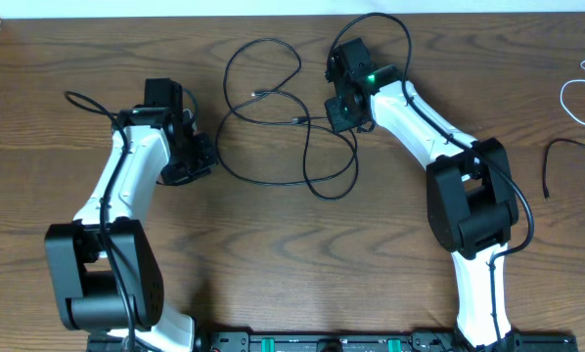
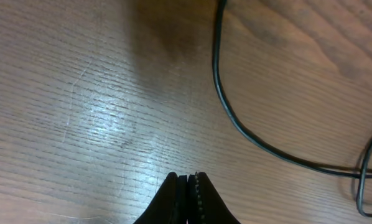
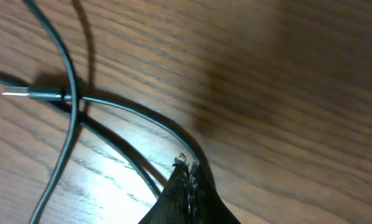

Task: Untangle cables

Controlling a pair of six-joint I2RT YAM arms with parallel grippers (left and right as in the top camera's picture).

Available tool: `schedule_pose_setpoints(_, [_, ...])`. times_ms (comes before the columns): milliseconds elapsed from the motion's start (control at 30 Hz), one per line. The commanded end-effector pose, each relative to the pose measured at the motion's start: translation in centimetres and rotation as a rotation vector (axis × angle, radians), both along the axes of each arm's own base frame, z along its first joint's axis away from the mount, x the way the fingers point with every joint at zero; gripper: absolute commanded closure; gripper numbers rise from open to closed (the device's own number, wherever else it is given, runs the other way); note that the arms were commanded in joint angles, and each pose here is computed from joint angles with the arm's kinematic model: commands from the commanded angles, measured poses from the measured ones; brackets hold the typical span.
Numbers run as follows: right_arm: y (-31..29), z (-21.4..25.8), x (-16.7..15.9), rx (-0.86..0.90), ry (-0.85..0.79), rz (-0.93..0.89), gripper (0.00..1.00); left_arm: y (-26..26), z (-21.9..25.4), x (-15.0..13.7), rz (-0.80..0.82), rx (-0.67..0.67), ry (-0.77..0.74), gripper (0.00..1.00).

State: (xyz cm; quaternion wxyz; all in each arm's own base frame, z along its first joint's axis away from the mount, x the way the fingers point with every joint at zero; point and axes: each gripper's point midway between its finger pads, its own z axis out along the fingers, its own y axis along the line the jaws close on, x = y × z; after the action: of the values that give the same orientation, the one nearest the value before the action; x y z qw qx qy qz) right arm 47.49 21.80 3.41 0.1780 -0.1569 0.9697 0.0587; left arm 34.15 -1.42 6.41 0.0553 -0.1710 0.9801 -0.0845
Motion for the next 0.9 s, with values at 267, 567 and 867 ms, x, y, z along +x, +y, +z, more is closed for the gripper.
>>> schedule_pose_setpoints(267, [-1.2, -1.3, 0.5, -0.032, 0.004, -0.045, 0.99, 1.0, -2.6, -1.4, 0.067, 0.055, 0.052, 0.92])
schedule_pose_setpoints(567, [-1.3, -1.4, 0.1, -0.039, 0.019, -0.042, 0.99, 0.8, -4.9, -3.4, 0.07, 0.05, 0.091, 0.93])
schedule_pose_setpoints(867, [-0.8, -1.6, -0.6, -0.047, 0.036, -0.027, 0.99, 0.1, -5.2, -3.5, 0.065, 0.006, 0.089, 0.92])
